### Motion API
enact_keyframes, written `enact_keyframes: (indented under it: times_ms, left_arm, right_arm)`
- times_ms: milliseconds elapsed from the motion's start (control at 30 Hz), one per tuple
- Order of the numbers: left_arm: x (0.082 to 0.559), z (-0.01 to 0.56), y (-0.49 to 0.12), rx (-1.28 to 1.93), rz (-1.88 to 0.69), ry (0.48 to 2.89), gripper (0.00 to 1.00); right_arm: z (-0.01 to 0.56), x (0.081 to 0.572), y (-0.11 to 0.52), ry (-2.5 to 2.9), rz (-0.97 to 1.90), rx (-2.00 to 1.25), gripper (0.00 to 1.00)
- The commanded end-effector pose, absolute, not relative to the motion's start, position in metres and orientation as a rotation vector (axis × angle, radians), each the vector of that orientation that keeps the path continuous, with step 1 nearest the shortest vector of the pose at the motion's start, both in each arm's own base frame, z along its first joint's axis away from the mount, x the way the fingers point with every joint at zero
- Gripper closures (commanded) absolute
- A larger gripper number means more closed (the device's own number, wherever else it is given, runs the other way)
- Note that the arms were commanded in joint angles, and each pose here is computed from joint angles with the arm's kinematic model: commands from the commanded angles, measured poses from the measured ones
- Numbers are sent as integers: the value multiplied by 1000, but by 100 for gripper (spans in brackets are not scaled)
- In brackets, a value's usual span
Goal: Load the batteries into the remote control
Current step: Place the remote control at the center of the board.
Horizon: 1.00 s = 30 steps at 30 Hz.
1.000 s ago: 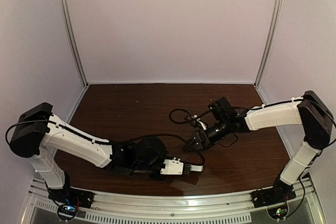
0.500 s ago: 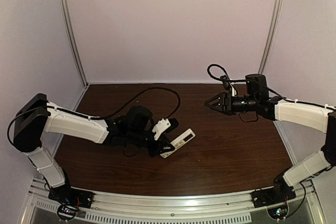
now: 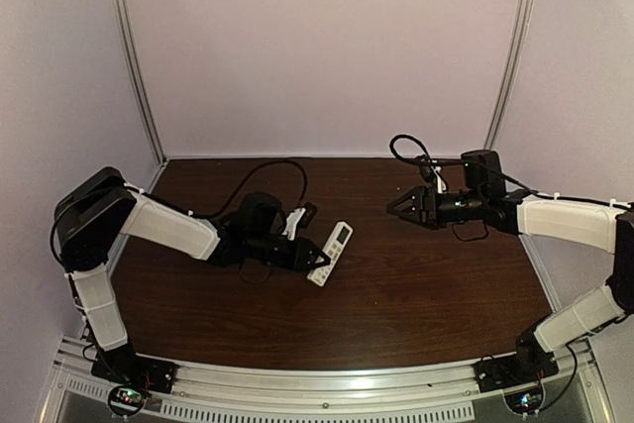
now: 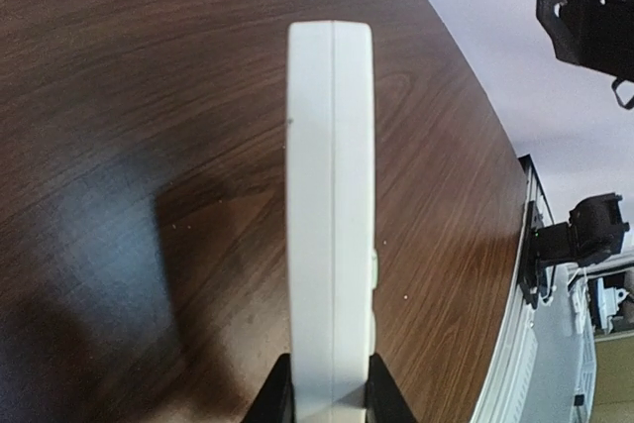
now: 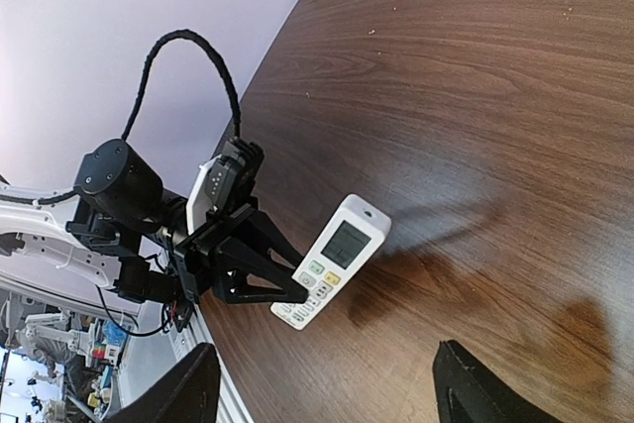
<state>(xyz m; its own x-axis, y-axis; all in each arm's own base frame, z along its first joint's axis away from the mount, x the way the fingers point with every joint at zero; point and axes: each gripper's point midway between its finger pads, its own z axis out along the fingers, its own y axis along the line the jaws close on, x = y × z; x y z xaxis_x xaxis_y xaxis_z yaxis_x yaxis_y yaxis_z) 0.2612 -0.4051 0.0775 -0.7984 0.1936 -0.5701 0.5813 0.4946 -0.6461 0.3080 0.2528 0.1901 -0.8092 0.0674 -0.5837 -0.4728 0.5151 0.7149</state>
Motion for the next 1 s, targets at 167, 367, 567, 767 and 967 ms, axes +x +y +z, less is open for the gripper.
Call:
enact_keyframes:
  times_ms: [167, 367, 567, 767, 967]
  left_arm:
    - [282, 59, -404, 330, -1250, 2407, 99]
    - [287, 40, -398, 248, -1186, 2484, 96]
    - [295, 23, -382, 162, -1077, 2564, 83]
    - [301, 17, -361, 141, -912, 2623, 49]
    - [315, 22, -326, 68, -820, 2623, 31]
  right_arm:
    - [178, 305, 249, 2232, 1257, -330, 24]
    - [175, 305, 250, 2237, 1263, -332, 23]
    - [174, 303, 251, 2245, 1271, -344, 23]
    - [170, 300, 248, 2267, 1247, -349, 22]
    - [167, 298, 245, 2280, 1223, -350, 22]
